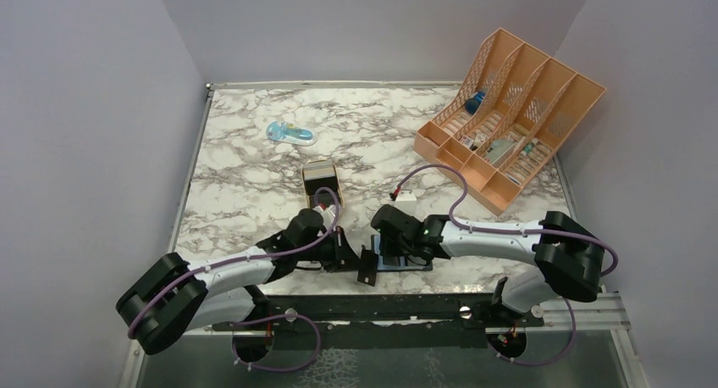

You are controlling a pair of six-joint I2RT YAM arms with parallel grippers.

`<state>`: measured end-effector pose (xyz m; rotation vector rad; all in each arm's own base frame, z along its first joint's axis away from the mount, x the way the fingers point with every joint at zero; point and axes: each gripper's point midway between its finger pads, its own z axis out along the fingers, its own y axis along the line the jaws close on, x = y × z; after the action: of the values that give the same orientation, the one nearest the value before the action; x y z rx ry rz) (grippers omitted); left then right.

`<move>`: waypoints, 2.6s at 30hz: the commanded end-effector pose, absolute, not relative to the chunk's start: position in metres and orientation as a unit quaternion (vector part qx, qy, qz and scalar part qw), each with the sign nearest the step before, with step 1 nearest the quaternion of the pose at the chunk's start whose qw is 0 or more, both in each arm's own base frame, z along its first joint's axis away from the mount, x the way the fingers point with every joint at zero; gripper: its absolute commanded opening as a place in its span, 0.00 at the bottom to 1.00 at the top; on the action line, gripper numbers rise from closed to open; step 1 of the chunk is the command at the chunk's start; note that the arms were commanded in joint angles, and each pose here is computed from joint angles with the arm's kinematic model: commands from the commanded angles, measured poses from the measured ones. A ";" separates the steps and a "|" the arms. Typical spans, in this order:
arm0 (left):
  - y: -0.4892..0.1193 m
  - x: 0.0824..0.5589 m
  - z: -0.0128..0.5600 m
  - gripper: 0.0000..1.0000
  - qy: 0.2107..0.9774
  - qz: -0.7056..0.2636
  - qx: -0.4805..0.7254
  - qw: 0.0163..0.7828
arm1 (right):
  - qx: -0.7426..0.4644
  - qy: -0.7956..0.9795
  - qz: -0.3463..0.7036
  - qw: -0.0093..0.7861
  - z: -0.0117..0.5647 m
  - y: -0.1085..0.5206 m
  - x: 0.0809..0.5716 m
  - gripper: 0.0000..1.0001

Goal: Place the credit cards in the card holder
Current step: Turn over the card slot in the card holder.

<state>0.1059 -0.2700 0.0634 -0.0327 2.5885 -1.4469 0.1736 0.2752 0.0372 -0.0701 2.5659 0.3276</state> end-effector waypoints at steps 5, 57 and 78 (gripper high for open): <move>-0.283 0.105 0.075 0.00 0.854 -0.512 0.016 0.090 | -0.016 0.948 0.141 0.283 0.043 0.280 0.178 0.41; -0.284 0.088 0.078 0.00 0.856 -0.506 0.067 0.078 | -0.016 0.948 0.137 0.285 0.042 0.277 0.178 0.41; -0.292 0.097 0.079 0.00 0.854 -0.508 0.071 0.090 | -0.020 0.948 0.145 0.283 0.045 0.282 0.178 0.40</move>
<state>0.0921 -0.2811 0.0632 0.1623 2.6100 -1.4519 0.1739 0.2763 0.0361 -0.0692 2.5612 0.3378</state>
